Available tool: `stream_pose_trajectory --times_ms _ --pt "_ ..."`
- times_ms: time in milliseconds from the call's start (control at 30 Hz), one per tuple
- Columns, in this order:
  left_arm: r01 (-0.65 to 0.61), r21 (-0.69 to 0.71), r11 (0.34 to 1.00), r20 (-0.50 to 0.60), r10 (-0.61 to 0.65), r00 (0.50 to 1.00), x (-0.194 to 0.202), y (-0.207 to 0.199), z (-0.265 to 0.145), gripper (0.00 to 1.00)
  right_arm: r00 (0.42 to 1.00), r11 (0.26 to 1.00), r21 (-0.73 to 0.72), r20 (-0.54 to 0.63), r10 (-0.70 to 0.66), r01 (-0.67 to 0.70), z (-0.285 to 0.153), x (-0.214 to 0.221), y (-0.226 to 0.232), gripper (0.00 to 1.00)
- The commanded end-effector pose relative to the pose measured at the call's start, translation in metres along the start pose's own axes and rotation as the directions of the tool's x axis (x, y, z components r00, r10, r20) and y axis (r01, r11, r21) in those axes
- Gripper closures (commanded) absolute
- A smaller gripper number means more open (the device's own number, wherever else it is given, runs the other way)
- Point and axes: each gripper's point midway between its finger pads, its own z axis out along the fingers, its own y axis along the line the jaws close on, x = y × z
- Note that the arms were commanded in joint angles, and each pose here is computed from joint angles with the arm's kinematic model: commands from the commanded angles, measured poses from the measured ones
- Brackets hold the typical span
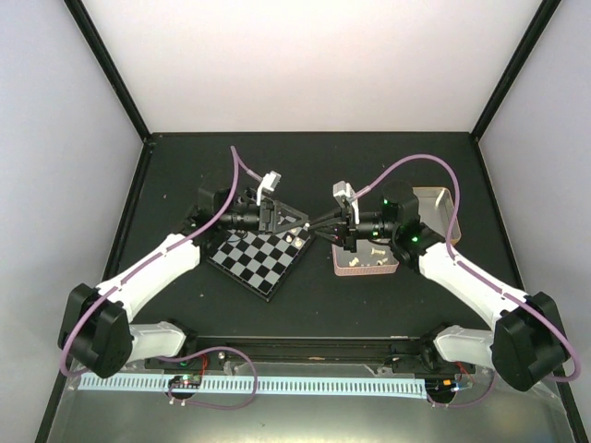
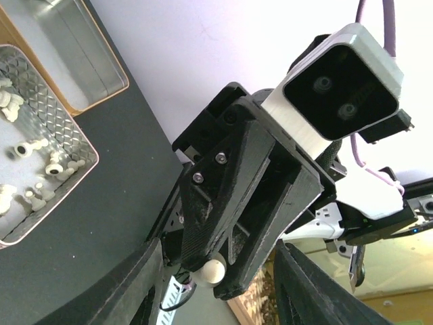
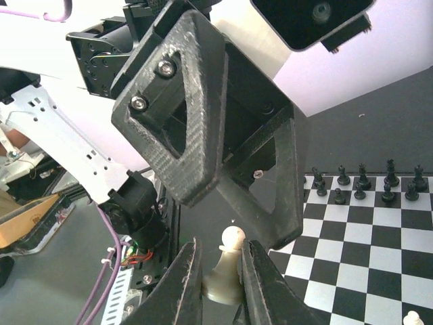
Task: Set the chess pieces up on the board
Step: Place the chess piece on the chessboard.
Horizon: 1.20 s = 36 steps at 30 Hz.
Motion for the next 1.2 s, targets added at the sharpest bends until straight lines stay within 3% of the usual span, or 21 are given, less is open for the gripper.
stream_pose_trajectory --times_ms 0,167,400,600,800,967,1100,1167 --pt "0.013 0.031 0.999 -0.042 -0.011 0.999 0.001 -0.009 0.003 0.56 0.996 0.996 -0.018 0.026 -0.085 0.085 -0.001 -0.019 0.010 0.91" --pt "0.019 0.040 0.999 -0.068 -0.016 0.998 0.005 -0.009 0.007 0.64 0.996 0.995 -0.024 0.006 -0.092 0.092 0.001 -0.019 0.010 0.92" --pt "0.066 0.030 0.997 -0.089 -0.063 0.994 0.005 0.002 0.013 0.67 0.994 0.994 -0.022 -0.034 -0.105 0.105 0.003 -0.016 0.007 0.92" --pt "0.082 0.041 0.996 -0.089 -0.078 0.993 0.002 0.000 0.015 0.79 0.993 0.994 0.022 -0.056 -0.109 0.110 0.004 -0.013 -0.003 0.92" --pt "0.095 0.040 0.995 -0.100 -0.090 0.991 0.004 0.004 0.016 0.98 0.993 0.993 0.068 -0.068 -0.097 0.101 0.006 -0.012 -0.013 0.90" --pt "0.093 0.019 0.996 -0.088 -0.091 0.992 0.003 0.010 0.016 0.98 0.996 0.993 0.104 -0.075 -0.040 0.048 0.006 -0.011 -0.019 0.75" --pt "0.092 -0.038 0.995 -0.038 -0.094 0.995 -0.003 0.023 0.010 0.99 0.999 0.989 0.149 -0.049 -0.005 0.012 0.003 -0.012 -0.023 0.48" --pt "0.079 -0.103 0.991 0.007 -0.079 0.997 -0.007 0.034 0.003 0.99 1.000 0.980 0.200 -0.017 0.002 0.002 -0.003 -0.013 -0.028 0.39"
